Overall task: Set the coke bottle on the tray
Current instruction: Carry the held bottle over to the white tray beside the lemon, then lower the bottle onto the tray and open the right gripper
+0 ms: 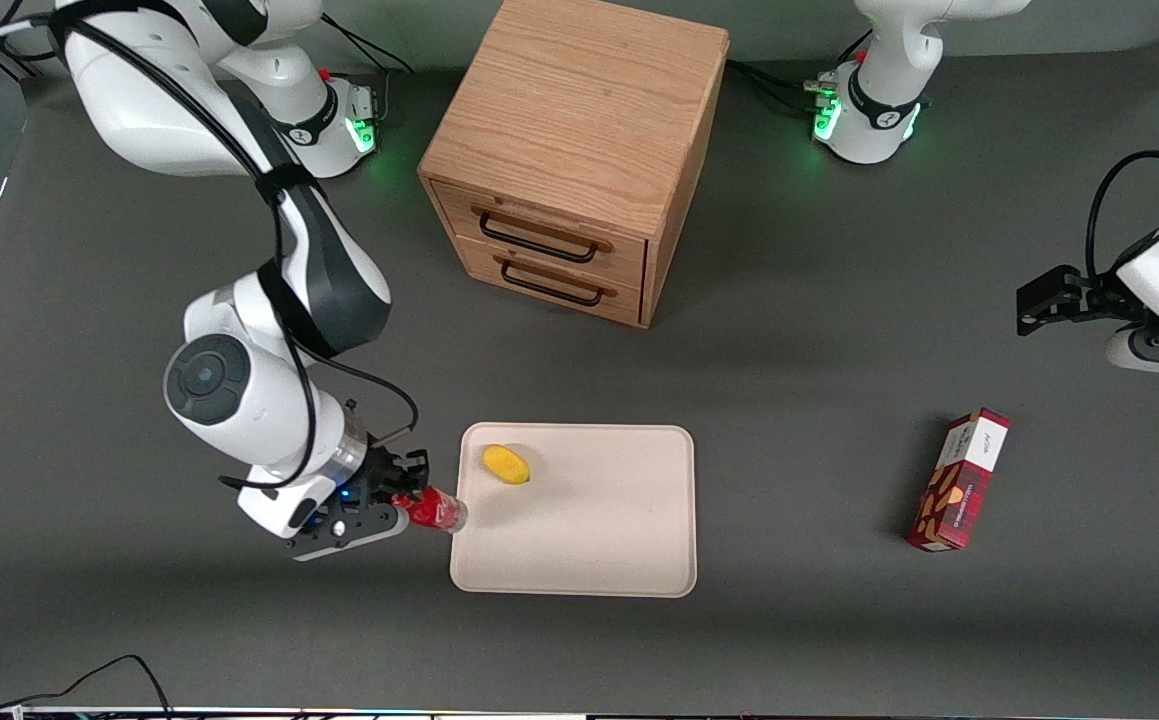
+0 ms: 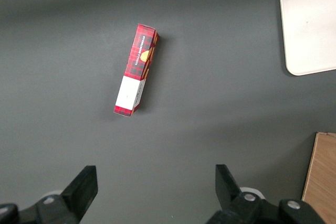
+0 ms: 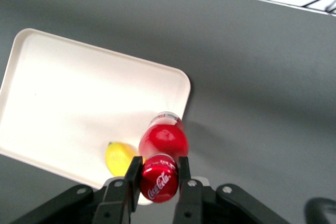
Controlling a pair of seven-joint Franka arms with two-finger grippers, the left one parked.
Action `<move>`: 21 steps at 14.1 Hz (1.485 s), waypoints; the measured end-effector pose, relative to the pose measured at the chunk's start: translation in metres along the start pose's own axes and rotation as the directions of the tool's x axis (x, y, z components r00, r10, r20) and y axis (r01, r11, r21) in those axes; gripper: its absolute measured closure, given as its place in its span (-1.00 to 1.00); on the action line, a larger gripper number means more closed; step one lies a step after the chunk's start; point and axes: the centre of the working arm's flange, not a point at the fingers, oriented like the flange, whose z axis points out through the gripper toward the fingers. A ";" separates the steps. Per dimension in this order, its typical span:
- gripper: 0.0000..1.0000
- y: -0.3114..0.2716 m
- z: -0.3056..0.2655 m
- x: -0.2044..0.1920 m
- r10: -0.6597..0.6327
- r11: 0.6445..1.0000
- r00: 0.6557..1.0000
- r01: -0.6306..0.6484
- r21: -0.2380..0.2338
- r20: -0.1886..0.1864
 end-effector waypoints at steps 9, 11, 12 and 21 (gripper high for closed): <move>0.37 -0.038 0.069 0.004 -0.026 0.998 0.999 0.023 -0.051 -0.046; 0.37 -0.037 0.069 0.006 -0.024 0.998 0.998 0.021 -0.052 -0.054; 0.37 -0.036 0.069 0.006 -0.024 0.998 0.998 0.021 -0.052 -0.057; -0.99 -0.026 0.056 0.013 -0.006 0.999 0.997 0.002 -0.053 -0.076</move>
